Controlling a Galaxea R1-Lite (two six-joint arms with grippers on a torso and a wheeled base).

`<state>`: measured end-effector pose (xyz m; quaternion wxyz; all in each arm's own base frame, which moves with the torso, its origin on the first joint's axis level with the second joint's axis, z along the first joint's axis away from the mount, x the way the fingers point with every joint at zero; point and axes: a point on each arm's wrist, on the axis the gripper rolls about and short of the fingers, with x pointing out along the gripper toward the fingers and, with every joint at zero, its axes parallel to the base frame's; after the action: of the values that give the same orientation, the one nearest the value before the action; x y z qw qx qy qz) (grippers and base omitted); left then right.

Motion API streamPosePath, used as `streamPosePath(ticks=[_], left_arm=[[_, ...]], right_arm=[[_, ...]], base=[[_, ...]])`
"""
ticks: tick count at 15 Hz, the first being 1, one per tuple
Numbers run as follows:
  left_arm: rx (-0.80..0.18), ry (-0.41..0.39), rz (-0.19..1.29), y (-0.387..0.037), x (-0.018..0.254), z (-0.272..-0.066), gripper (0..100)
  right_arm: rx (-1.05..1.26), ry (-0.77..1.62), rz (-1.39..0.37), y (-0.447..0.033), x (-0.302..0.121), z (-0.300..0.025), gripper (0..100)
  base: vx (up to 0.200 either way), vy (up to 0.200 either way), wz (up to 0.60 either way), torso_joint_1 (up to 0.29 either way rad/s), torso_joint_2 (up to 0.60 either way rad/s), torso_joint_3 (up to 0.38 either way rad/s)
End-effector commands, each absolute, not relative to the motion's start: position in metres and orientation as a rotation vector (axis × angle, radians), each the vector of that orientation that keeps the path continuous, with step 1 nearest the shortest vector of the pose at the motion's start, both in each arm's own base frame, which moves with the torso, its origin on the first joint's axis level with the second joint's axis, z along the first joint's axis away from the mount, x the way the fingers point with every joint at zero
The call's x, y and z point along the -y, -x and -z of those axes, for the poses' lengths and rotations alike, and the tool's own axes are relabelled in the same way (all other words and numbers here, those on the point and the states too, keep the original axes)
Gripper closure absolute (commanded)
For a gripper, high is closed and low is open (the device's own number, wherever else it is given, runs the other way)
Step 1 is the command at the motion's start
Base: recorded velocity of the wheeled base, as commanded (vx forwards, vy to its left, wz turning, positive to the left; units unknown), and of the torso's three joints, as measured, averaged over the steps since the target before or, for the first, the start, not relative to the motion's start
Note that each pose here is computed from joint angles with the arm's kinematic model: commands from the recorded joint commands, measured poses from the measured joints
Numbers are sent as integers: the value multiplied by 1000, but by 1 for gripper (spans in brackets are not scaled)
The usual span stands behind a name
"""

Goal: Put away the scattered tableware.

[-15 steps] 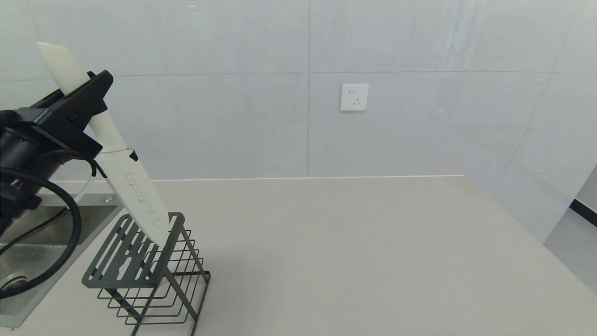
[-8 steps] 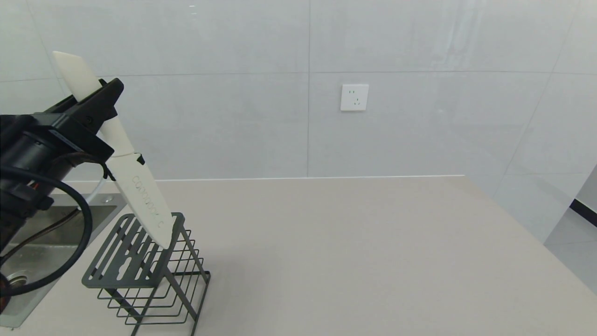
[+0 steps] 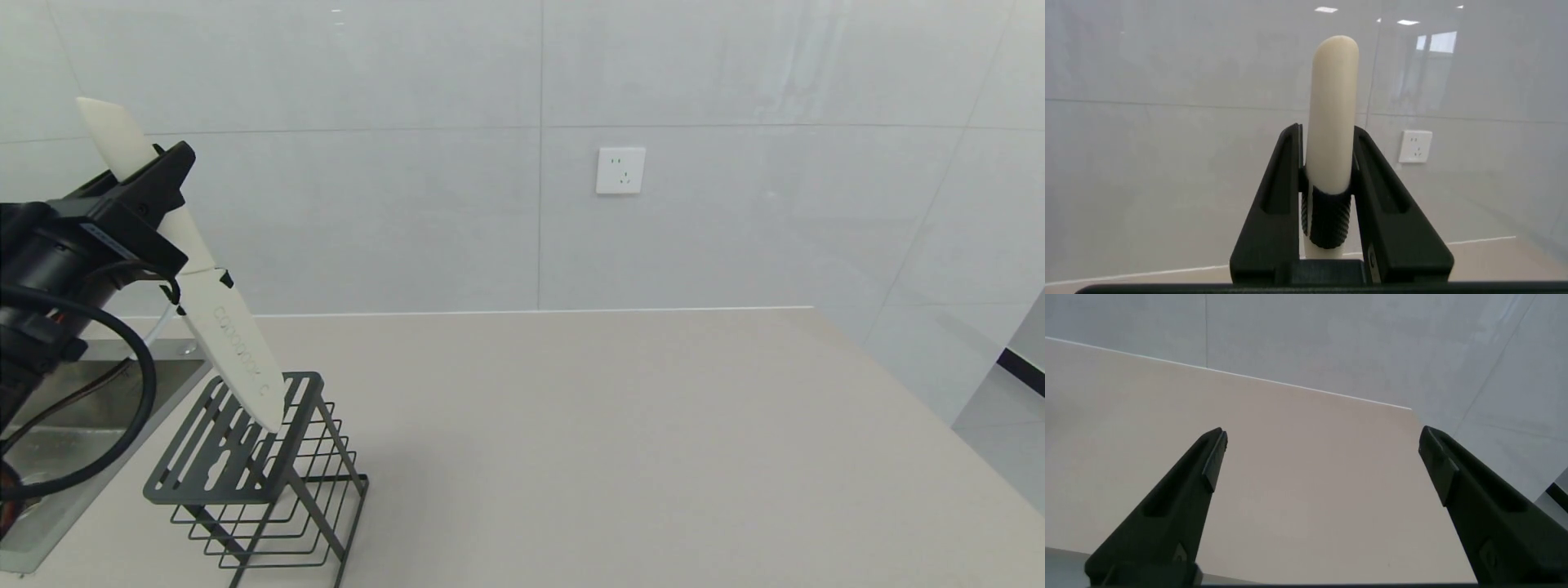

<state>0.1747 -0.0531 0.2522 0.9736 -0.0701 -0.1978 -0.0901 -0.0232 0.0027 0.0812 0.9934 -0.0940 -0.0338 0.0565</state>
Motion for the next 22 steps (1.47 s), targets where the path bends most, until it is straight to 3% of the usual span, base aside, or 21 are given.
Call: streamPosePath(ticks=[1,17,22], left_arm=[[390,138,163,-176,50,-250,100],[344,125,163,-185,53,-240,100],[341,87,154,-187,54,-239,100]], right_arm=[[68,189,-114,23,-3,-81,0],[67,189,-112,23,-3,-81,0],[67,189,-112,23,-3,-81,0]], base=[[0,0,0,0,0,0],[0,0,0,0,0,0],[0,0,0,0,0,0]])
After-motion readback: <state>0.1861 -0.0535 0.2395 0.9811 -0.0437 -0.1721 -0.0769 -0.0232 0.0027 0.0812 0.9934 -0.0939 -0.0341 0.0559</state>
